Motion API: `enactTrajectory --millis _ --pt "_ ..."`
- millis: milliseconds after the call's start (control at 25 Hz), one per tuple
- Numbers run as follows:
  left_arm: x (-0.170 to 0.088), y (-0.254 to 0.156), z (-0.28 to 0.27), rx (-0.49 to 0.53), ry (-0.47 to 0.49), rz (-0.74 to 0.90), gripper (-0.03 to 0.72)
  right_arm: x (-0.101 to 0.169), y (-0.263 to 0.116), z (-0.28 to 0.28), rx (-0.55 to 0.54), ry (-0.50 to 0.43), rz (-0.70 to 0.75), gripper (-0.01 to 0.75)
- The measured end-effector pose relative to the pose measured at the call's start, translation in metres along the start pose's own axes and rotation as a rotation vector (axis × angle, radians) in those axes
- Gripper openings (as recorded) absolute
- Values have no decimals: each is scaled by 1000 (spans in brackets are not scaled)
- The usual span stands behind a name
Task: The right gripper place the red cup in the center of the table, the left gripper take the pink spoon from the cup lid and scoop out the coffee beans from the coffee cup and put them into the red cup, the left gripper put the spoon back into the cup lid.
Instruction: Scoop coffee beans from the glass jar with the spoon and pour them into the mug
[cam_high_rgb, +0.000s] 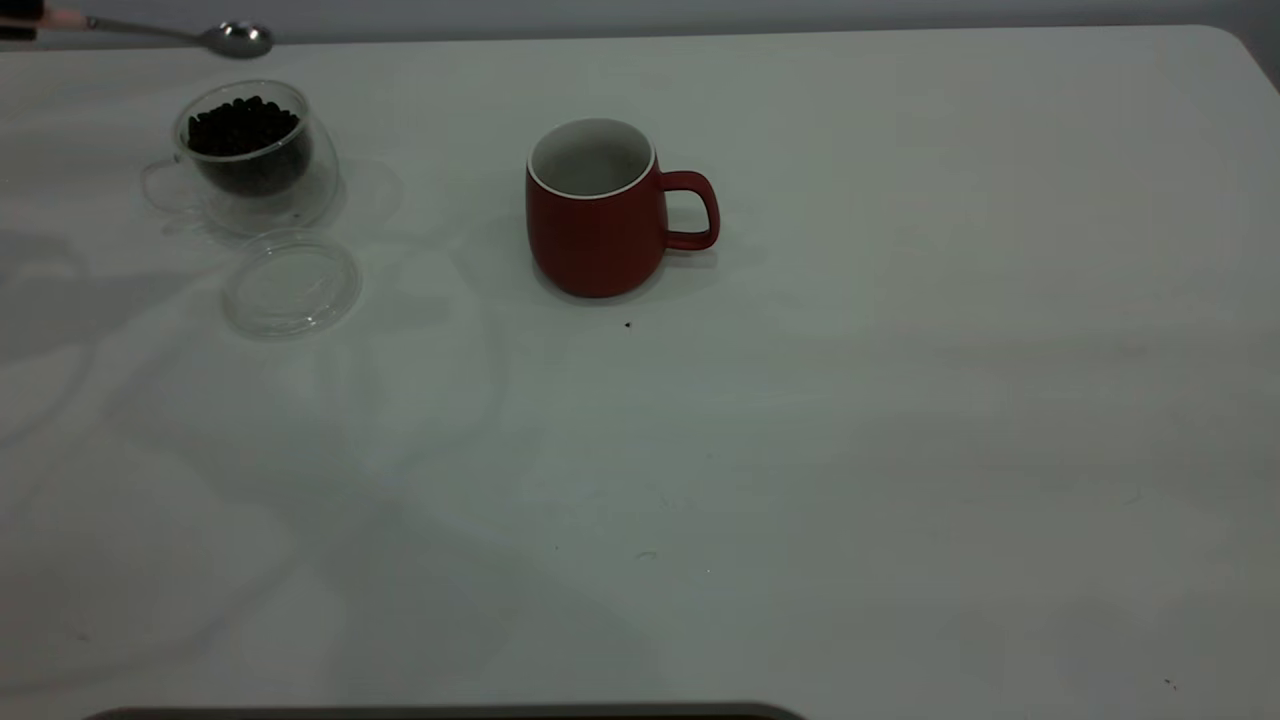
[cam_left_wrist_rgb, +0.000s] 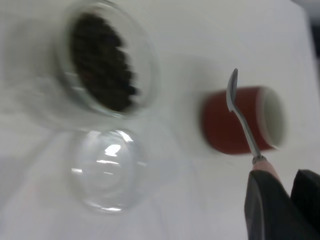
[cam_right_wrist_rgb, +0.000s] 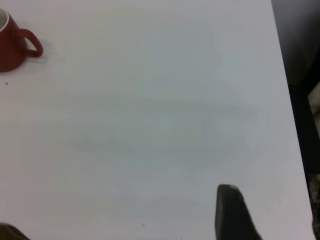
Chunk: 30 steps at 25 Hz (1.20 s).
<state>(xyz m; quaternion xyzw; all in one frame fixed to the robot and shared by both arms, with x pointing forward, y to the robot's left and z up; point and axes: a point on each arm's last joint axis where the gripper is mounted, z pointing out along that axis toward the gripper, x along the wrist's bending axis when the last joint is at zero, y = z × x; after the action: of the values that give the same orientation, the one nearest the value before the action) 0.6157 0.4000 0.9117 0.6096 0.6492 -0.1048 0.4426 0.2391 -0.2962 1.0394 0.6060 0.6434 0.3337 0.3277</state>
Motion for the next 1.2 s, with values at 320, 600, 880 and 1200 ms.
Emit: enactTrajectory --millis 320,600,880,1200 --pt "33 -3 7 -47 137 -27 119 0 0 0 0 0 0 415" --pt "57 -6 29 -149 96 -53 119 0 0 0 0 0 0 415" --pt "71 -13 42 -181 76 -72 119 0 0 0 1 0 0 415" --pt "75 -16 46 -172 77 -36 119 0 0 0 1 0 0 415"
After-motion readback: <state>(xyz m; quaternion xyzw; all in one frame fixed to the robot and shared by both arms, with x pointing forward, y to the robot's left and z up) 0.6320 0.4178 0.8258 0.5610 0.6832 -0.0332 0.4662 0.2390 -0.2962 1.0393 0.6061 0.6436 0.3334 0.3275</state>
